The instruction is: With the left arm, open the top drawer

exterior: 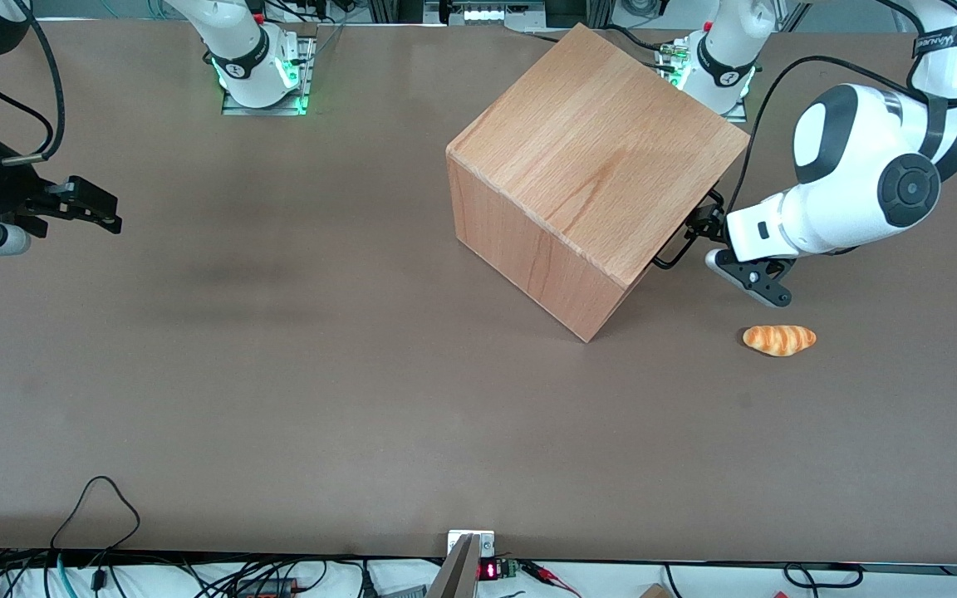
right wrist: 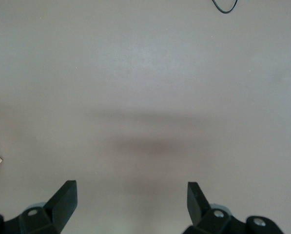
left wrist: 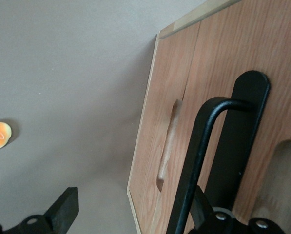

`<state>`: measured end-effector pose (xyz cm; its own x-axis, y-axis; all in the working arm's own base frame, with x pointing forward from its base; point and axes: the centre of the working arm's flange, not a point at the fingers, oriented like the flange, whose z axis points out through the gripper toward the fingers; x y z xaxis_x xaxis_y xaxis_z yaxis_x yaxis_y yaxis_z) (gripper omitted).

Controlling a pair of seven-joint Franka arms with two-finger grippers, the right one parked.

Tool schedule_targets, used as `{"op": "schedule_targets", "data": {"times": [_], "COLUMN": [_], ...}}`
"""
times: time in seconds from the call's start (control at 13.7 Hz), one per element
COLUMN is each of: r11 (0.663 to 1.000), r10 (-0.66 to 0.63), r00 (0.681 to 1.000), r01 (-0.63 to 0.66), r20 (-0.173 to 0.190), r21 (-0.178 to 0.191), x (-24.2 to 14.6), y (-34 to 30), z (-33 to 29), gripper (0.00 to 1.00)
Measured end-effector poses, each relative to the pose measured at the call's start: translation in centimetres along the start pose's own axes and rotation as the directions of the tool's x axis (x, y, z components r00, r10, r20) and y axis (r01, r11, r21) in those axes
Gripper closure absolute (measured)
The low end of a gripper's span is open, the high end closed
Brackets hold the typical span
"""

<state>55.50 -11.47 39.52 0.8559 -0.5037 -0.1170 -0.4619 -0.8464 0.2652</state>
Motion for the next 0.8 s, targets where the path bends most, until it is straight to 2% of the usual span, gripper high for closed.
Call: {"op": "schedule_targets", "data": {"times": [0.22,0.29,0.51,0.73,0.8], "r11": [1.000,1.000,0.987,0.961,0.953], "r10": [0.002,-0.018,-0.129,-0.203,-0.218], "r00": [1.000,0.999,0.974,0.932,0.921], "r01": [-0.002,0.019,0.145,0.248,0.272], "r20": [-0.013,-0.041,-0.187,-0.299,-0.324], "r21": [0.008,0.019,0.073,0.123,0.134], "x": [0.3,0.2,-1.3,-3.3,-3.8], "y": [-0.6,-1.9,-9.3,-15.3,-16.6], "z": [0.4,0.1,-2.0,-3.8,-4.3], "gripper": [0.00,0.00,0.00,0.00,0.00]}}
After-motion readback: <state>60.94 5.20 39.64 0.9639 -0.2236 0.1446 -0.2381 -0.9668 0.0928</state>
